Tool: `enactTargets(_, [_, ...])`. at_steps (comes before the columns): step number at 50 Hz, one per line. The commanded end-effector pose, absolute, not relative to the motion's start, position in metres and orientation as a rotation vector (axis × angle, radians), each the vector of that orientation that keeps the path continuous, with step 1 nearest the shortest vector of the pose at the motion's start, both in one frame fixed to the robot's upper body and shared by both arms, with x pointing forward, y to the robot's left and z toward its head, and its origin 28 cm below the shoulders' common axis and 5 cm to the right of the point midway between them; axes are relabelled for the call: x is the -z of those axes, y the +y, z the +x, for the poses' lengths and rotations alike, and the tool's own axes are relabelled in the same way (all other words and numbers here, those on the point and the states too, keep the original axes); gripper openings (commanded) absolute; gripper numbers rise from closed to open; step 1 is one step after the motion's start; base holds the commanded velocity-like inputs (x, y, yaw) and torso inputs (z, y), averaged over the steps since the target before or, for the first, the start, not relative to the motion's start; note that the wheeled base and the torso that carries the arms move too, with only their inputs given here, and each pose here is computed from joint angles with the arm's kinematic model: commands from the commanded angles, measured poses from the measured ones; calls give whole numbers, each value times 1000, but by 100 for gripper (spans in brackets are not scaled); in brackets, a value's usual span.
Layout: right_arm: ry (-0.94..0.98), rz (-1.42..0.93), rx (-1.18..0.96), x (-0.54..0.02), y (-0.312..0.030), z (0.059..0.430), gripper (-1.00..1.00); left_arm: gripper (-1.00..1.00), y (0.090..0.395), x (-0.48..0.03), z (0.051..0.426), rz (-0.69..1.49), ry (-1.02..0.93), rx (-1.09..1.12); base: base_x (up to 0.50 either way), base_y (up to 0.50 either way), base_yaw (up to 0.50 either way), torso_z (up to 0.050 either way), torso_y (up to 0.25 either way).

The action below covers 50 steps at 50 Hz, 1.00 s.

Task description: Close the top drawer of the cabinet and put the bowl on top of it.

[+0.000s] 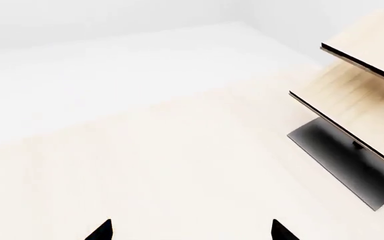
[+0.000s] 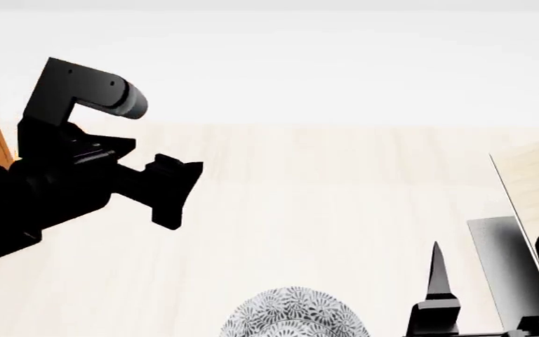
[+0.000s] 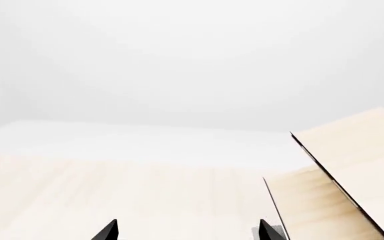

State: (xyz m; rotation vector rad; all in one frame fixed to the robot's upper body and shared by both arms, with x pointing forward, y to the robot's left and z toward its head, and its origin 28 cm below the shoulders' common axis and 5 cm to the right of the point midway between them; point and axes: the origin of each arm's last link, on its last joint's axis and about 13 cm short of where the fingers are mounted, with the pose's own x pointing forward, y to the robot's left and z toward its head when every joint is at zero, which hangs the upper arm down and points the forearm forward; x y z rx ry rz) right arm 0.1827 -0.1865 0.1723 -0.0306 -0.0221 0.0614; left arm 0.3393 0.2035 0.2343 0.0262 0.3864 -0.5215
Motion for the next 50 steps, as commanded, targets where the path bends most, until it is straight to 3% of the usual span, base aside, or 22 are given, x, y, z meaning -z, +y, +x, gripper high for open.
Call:
enactTargets(1, [-13, -30, -61, -168, -189, 181, 100, 100, 192, -239, 345, -7, 410, 567, 0, 0, 0, 0, 0])
enactTargets(19, [-6, -35, -57, -167, -190, 178, 100, 100, 189, -236, 362, -124, 546, 688, 0, 0, 0, 0, 0])
enactTargets(50, [15, -20, -62, -156, -189, 177, 100, 100, 176, -185, 357, 21, 630, 743, 0, 0, 0, 0, 0])
